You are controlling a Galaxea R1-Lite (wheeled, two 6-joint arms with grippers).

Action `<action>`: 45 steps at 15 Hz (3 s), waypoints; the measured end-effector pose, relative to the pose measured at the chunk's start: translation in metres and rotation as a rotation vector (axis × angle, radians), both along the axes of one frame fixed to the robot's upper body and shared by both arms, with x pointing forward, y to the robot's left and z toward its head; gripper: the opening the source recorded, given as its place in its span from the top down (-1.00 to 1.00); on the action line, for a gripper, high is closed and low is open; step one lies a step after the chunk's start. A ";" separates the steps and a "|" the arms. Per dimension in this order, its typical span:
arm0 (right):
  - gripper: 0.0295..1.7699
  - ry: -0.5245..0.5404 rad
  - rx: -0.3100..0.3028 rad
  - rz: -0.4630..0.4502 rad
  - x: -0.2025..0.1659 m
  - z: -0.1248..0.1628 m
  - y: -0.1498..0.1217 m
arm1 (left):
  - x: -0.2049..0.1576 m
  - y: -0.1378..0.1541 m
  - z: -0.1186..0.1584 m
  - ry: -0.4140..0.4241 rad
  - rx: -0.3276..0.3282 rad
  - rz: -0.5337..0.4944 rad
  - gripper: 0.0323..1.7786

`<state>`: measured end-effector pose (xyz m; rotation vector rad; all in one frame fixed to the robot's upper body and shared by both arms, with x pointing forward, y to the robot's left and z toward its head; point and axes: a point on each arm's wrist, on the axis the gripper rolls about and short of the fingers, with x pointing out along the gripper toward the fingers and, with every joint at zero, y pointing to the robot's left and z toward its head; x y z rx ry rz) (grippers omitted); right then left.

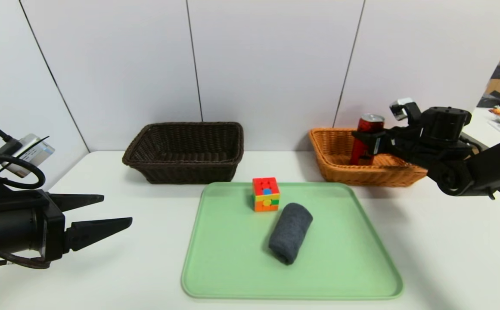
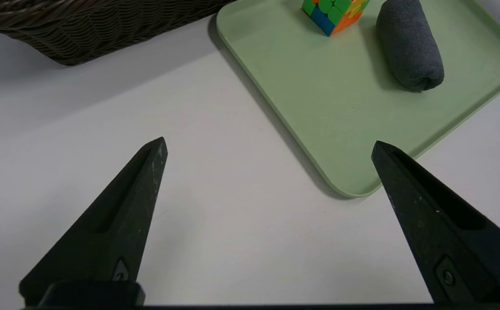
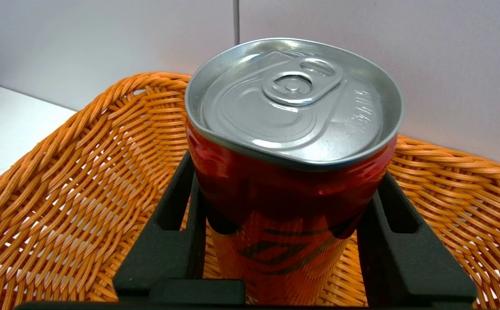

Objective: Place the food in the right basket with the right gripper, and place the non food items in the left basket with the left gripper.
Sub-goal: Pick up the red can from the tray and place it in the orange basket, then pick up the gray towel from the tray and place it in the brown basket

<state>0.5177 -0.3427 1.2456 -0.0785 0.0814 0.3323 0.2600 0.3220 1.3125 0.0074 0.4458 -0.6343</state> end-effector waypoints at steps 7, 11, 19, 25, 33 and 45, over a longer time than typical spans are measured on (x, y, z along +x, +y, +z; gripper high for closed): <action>-0.30 0.004 0.002 -0.005 0.002 -0.003 -0.002 | 0.002 0.000 -0.002 0.008 0.000 -0.001 -0.90; -0.55 0.001 0.002 -0.005 0.001 0.000 -0.002 | 0.003 0.000 -0.002 0.009 0.001 -0.001 -0.90; -0.79 -0.025 0.014 -0.017 -0.011 0.021 -0.007 | 0.004 0.000 -0.002 0.011 0.000 -0.002 -0.90; -0.87 -0.056 0.015 -0.033 -0.036 0.059 -0.012 | 0.003 0.000 -0.002 0.009 -0.001 -0.002 -0.90; -0.91 -0.039 0.017 -0.018 -0.107 0.109 -0.007 | -0.007 0.000 0.002 -0.020 -0.004 -0.004 -0.90; -0.91 0.110 0.026 0.234 -0.211 0.091 0.039 | -0.013 -0.002 -0.003 -0.010 -0.030 -0.052 -0.90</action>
